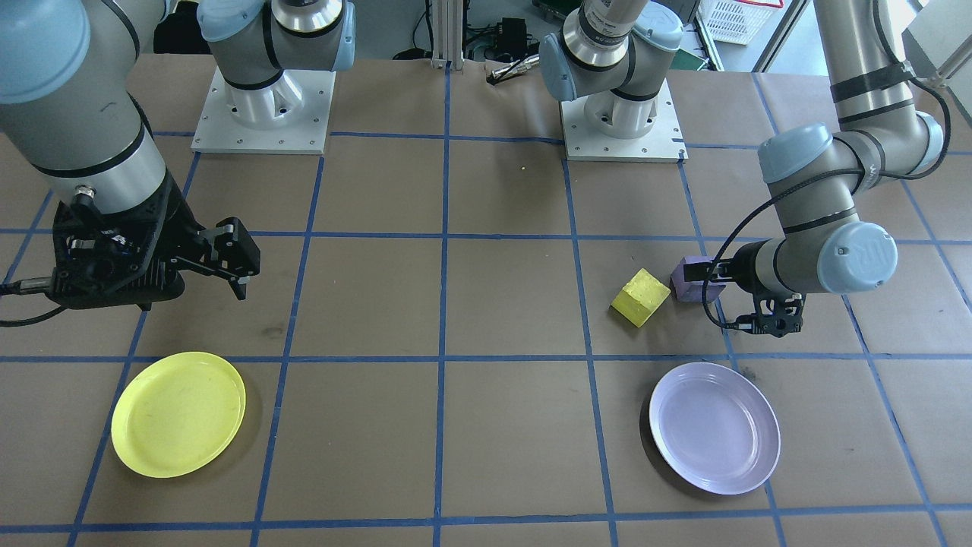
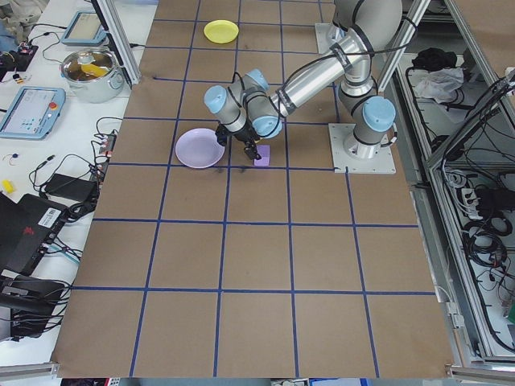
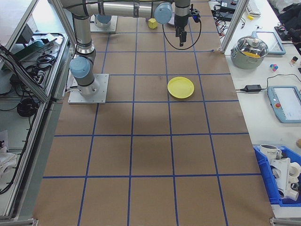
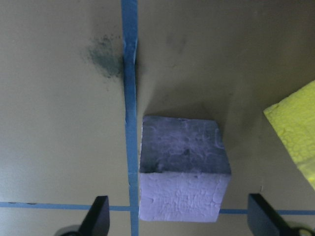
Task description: Sort blocks by color into plates
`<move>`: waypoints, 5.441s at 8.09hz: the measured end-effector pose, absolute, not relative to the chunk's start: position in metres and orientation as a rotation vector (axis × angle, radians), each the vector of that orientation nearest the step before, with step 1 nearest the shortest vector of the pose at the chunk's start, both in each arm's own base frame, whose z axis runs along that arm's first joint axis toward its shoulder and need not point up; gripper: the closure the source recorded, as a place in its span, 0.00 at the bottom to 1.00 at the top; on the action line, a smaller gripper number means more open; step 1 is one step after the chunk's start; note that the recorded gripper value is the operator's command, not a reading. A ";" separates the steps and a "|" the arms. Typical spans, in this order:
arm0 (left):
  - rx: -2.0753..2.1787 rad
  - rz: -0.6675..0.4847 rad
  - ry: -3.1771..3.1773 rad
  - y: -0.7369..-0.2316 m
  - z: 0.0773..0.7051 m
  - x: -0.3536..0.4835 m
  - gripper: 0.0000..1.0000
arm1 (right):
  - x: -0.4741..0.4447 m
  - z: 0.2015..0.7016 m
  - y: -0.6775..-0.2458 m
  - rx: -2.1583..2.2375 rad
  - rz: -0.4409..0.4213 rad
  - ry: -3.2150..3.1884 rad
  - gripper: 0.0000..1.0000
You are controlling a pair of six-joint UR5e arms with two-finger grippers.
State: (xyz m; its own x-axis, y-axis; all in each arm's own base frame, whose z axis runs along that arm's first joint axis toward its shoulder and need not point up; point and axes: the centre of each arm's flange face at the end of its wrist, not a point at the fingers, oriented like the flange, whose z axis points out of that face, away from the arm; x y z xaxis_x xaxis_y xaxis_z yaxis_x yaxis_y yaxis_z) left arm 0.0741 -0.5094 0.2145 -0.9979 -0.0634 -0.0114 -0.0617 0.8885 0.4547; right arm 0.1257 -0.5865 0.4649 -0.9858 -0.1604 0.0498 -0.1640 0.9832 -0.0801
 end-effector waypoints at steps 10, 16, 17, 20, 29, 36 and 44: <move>-0.040 -0.759 -3.006 -0.496 0.174 0.070 1.00 | 0.125 0.472 -0.594 0.247 0.250 -3.060 0.00; -0.100 -0.600 -3.030 -0.545 0.264 0.082 1.00 | 0.128 0.461 -0.590 0.238 0.217 -3.079 0.00; -0.093 -0.569 -3.015 -0.577 0.281 0.088 1.00 | 0.127 0.459 -0.590 0.239 0.213 -3.078 0.00; -0.117 -0.463 -3.035 -0.661 0.272 0.088 0.99 | 0.127 0.458 -0.589 0.240 0.207 -3.077 0.00; 0.098 -0.399 -3.086 -0.692 0.229 0.076 0.13 | 0.127 0.455 -0.590 0.253 0.216 -3.076 0.00; 0.624 -0.339 -2.998 -0.637 0.306 0.023 0.14 | 0.126 0.452 -0.592 0.252 0.211 -3.077 0.00; 0.971 -0.661 -2.798 -0.506 0.223 0.003 0.07 | 0.126 0.452 -0.592 0.251 0.211 -3.076 0.00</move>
State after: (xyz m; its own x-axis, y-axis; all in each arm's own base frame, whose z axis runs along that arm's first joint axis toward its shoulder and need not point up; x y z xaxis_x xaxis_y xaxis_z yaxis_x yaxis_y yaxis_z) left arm 0.0031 -0.5057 0.2226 -0.7901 -0.6117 -0.0407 -0.5651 0.7010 0.4350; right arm 0.1257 -0.5918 0.4521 -0.9857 -0.1581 0.0584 -0.1646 0.9775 -0.1318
